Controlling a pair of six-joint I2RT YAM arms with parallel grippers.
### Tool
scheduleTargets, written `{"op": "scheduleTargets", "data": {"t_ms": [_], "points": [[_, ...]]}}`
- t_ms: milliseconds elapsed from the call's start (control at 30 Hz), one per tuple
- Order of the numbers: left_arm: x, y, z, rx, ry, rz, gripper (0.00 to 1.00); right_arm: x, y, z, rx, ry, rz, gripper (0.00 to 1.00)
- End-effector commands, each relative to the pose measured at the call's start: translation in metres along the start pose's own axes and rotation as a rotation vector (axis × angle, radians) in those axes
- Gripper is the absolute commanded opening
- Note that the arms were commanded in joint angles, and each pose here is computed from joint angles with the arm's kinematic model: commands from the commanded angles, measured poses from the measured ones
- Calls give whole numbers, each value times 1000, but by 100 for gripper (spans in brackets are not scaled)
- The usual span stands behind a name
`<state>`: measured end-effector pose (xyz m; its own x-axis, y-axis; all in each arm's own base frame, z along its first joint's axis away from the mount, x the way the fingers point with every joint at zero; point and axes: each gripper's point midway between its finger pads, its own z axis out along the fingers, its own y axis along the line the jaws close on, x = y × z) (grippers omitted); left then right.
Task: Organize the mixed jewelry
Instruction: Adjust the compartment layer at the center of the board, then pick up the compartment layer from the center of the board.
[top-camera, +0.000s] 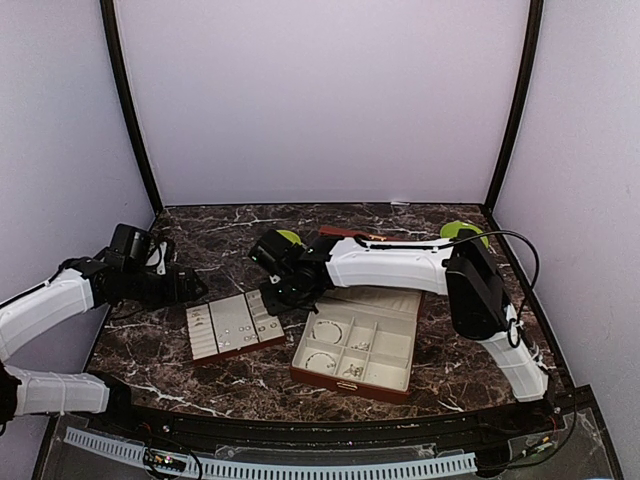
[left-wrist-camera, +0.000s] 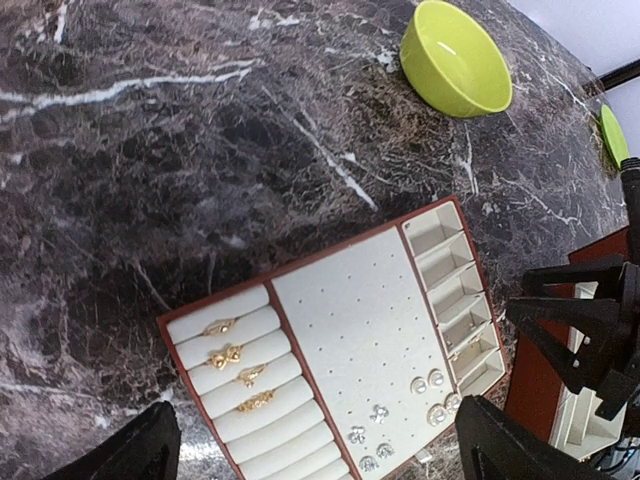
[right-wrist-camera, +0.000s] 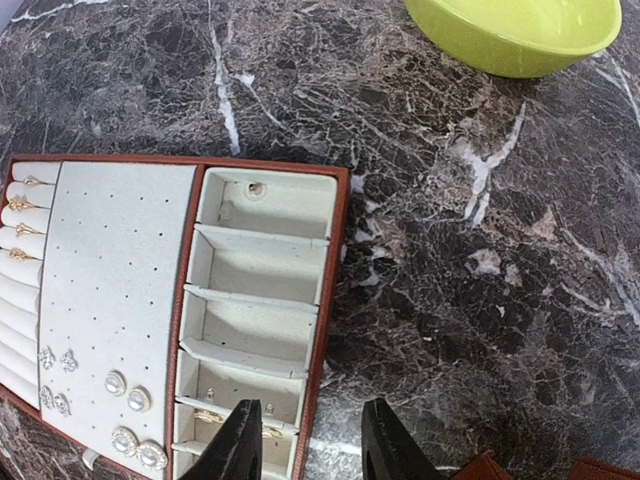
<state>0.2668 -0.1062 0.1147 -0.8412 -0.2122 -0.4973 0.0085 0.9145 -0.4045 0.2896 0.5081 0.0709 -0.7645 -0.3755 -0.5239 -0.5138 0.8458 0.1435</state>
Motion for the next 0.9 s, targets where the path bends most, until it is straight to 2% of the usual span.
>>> {"op": "scheduleTargets", "data": {"t_ms": [0, 867], "points": [[-21, 0, -9, -43, -43, 100, 99, 4, 3, 7, -11, 19, -4, 33], [-26, 6, -6, -83, -50, 127, 99, 22, -1, 38, 23, 78, -4, 20]]}}
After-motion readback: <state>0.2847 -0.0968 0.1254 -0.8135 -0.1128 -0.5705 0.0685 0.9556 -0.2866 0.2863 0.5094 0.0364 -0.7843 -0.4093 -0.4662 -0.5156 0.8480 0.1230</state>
